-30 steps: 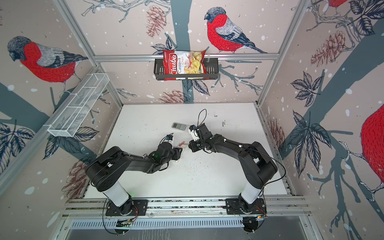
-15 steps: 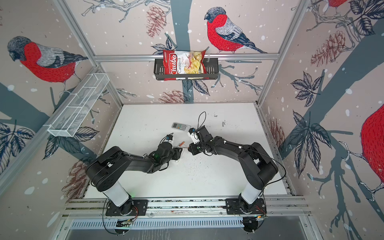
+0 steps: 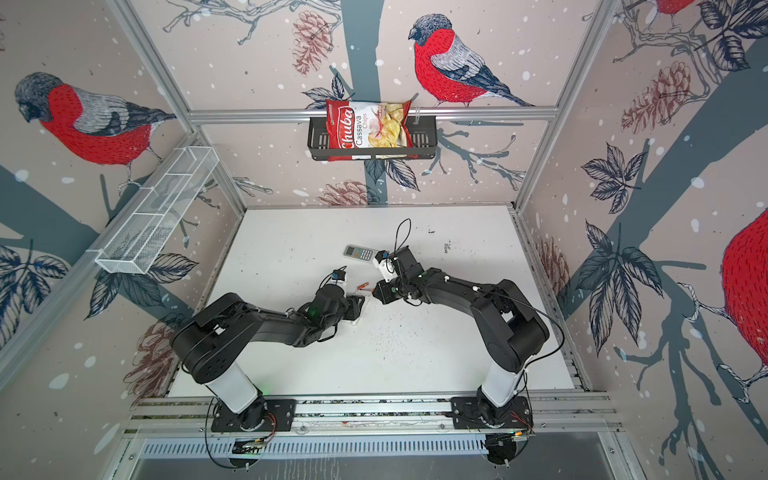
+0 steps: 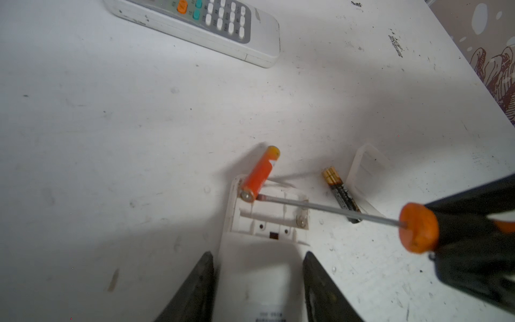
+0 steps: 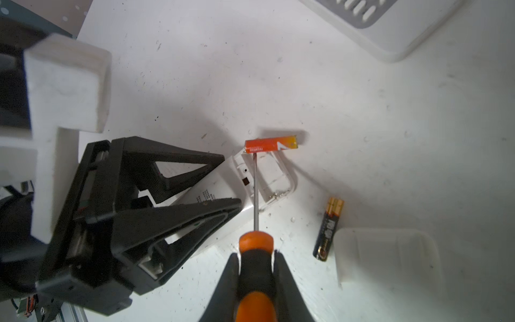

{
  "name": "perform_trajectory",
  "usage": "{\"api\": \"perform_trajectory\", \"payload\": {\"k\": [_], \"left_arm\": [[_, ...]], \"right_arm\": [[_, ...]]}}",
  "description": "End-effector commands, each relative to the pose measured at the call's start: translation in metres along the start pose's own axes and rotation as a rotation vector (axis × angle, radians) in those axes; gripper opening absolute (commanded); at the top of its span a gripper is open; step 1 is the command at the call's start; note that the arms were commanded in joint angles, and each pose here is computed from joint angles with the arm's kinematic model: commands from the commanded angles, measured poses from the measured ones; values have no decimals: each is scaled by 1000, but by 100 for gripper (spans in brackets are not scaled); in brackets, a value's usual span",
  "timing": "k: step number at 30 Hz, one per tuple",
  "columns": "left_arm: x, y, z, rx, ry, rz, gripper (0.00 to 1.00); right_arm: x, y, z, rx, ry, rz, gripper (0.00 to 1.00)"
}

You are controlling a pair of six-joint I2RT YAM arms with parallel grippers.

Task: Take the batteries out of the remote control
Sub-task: 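Flick the orange battery out and lift the screwdriver away with the right gripper, then lay down the screwdriver with the right gripper while the left reaches for the remote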

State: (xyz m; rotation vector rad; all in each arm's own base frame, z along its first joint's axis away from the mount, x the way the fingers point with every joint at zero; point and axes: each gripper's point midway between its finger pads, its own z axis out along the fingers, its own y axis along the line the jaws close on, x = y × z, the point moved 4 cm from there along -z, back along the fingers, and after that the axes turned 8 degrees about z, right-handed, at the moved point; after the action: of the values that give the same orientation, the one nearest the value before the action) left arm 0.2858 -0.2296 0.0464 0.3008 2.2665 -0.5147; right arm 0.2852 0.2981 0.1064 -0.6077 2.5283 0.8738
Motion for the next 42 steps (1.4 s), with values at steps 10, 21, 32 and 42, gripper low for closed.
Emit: {"api": "perform_trajectory", "payload": {"k": [10, 21, 32, 42], "left_arm": [[41, 16, -13, -78, 218, 12, 61], [-34, 22, -57, -238, -27, 27, 97], [-94, 15, -84, -259, -280, 60, 97], [-99, 15, -45, -217, -171, 52, 97]], "right_arm": [[-16, -3, -9, -2, -82, 12, 0], [-29, -50, -65, 173, -444, 108, 0], [9, -110, -70, 353, -566, 260, 5], [32, -124, -52, 353, -496, 328, 19]]}}
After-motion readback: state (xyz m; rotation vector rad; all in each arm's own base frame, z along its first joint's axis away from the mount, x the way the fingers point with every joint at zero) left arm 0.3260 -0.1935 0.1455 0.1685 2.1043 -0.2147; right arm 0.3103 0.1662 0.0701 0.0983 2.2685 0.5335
